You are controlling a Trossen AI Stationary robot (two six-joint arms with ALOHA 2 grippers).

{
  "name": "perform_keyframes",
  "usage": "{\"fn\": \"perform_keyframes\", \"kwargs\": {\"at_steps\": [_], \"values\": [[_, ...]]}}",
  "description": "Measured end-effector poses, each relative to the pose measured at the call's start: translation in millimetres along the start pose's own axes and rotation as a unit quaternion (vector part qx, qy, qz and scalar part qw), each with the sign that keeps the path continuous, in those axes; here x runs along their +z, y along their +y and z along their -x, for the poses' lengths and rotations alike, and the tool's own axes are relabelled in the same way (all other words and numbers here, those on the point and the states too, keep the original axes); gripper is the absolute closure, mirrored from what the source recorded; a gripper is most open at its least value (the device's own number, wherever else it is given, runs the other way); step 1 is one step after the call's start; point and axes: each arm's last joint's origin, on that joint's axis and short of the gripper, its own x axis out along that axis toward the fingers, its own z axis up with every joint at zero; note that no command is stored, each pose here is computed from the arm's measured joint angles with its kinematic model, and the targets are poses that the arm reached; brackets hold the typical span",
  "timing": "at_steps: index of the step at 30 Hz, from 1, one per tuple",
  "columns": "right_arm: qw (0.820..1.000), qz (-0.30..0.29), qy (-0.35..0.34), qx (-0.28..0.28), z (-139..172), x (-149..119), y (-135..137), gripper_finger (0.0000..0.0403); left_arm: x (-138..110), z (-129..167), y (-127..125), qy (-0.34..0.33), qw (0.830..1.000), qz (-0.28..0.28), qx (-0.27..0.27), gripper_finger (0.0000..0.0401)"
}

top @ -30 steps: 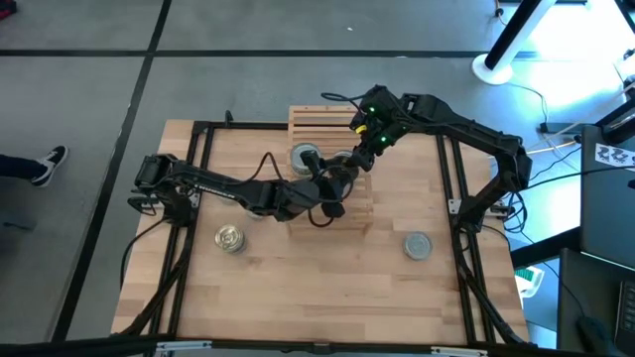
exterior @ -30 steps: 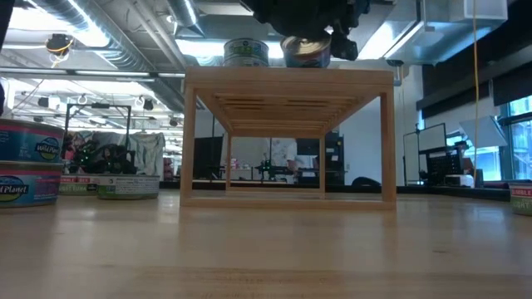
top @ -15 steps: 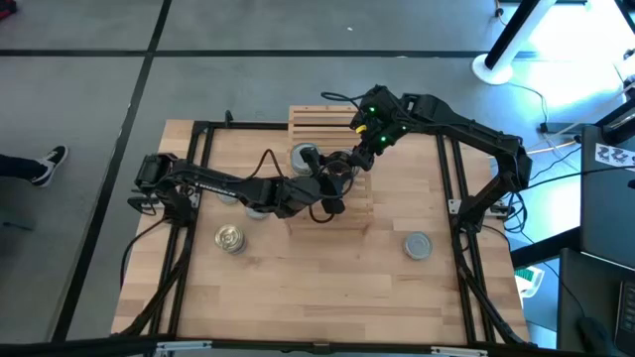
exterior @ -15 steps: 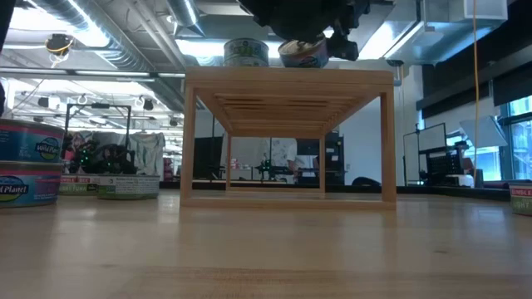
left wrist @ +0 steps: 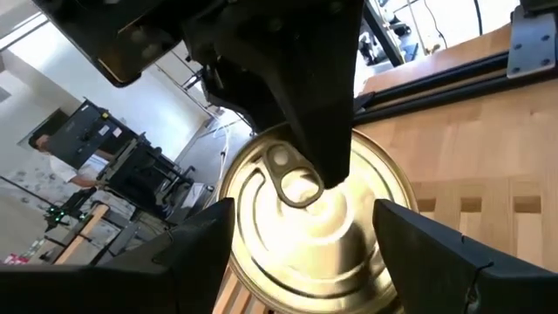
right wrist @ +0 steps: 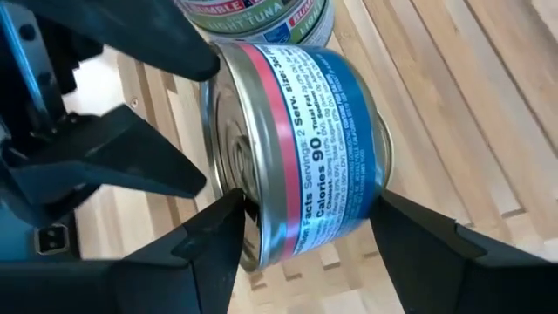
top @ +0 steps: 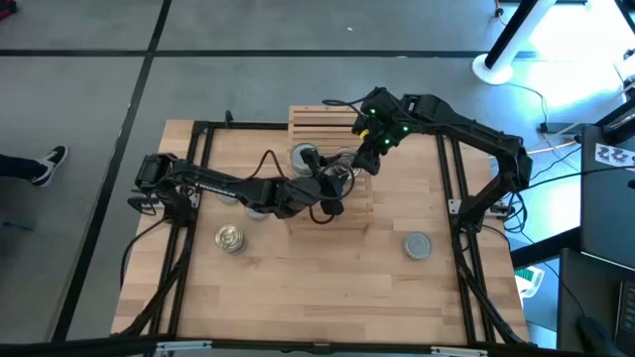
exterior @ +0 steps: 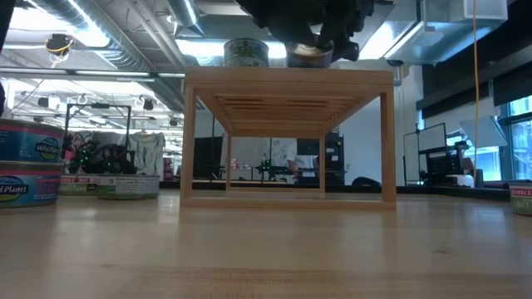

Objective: Stack canned seafood by type on shelf
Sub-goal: Stack the blue tuna can on top of the blue tuna can on the shelf

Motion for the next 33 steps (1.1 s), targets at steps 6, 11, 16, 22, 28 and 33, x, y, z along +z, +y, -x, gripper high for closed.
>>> {"fn": "perform_keyframes", "kwargs": {"at_steps": [6, 11, 16, 22, 28, 33], "values": [[1.0, 0.009, 0.009, -0.027, 0.1, -1.9, -1.7, 0.016, -0.4, 0.1, -0.3, 0.001, 1.0, -0.001, -0.001, 0.013], [1.0, 0.009, 0.01, -0.023, 0.1, -2.2, -1.4, 0.016, 0.5, 0.1, 0.2, -0.002, 1.0, 0.005, 0.001, 0.013], [1.0, 0.003, 0.011, 0.004, 0.0, -2.2, 0.1, 0.016, 0.7, 0.0, 0.4, -0.003, 1.0, 0.006, 0.001, 0.0129], [0.999, -0.024, 0.013, 0.029, 0.1, -2.2, 1.6, 0.016, 0.7, 0.0, 0.4, -0.003, 1.0, 0.004, 0.001, 0.0129], [0.998, -0.038, 0.015, 0.047, 0.2, -2.2, 2.7, 0.0164, 0.8, 0.0, 0.4, -0.003, 1.0, -0.003, 0.002, 0.0129], [0.996, -0.065, 0.016, 0.052, 0.2, -2.1, 3.0, 0.0195, 1.7, -0.1, 0.8, -0.006, 1.0, 0.001, 0.003, 0.0129]]}}
